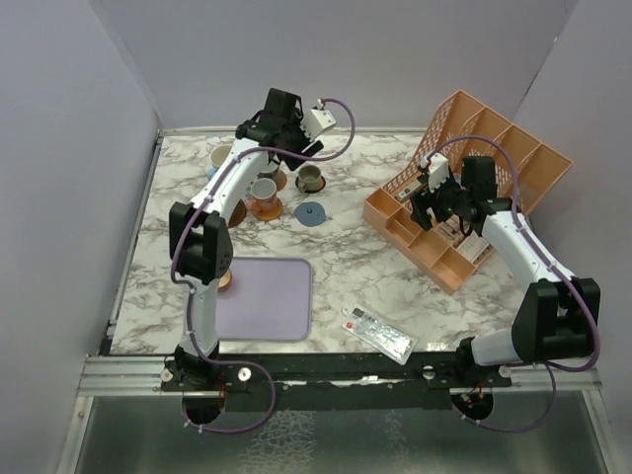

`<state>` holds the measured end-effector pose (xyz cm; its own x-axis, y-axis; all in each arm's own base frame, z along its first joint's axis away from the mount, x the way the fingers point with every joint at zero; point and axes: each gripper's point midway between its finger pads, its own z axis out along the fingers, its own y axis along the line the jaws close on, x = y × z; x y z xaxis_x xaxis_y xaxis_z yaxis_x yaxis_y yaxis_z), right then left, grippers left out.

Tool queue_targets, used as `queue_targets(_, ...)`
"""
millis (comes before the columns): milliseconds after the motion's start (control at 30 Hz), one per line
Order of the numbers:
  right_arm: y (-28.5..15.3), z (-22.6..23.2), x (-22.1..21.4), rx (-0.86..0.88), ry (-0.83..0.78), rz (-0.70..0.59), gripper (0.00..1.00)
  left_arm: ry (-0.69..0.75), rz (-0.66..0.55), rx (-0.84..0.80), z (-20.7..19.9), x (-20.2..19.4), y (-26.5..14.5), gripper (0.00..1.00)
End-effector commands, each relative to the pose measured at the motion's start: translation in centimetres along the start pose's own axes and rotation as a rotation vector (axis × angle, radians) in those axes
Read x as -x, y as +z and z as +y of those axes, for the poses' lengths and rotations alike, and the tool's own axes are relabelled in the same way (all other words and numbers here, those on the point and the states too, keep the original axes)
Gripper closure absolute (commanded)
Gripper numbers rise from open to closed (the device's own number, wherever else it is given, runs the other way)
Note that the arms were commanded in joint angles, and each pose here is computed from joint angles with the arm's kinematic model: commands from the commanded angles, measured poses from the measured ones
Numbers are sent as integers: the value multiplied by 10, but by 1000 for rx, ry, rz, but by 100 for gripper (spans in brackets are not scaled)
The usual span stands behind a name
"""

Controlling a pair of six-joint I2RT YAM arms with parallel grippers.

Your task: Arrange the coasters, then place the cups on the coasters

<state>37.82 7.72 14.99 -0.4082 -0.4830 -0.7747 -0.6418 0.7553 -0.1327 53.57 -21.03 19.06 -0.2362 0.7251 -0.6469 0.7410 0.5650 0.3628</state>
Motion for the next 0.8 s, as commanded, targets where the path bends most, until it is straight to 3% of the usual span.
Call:
queue_targets(0,-5,-3,1,-13,-8,0,22,3,5,18,-11,-9,-53,31)
queue_targets(333,-8,0,5,-3,-8,-14,21,-37,111,-34,-70,-104,-142,28)
queue_targets(667,-9,2,7,10,-7,-22,21,-145,262,-195,-122,-223,-185,26)
queue_targets(767,-8,3,7,17,-3,-21,21,-160,270,-245,-129,-240,-189,21)
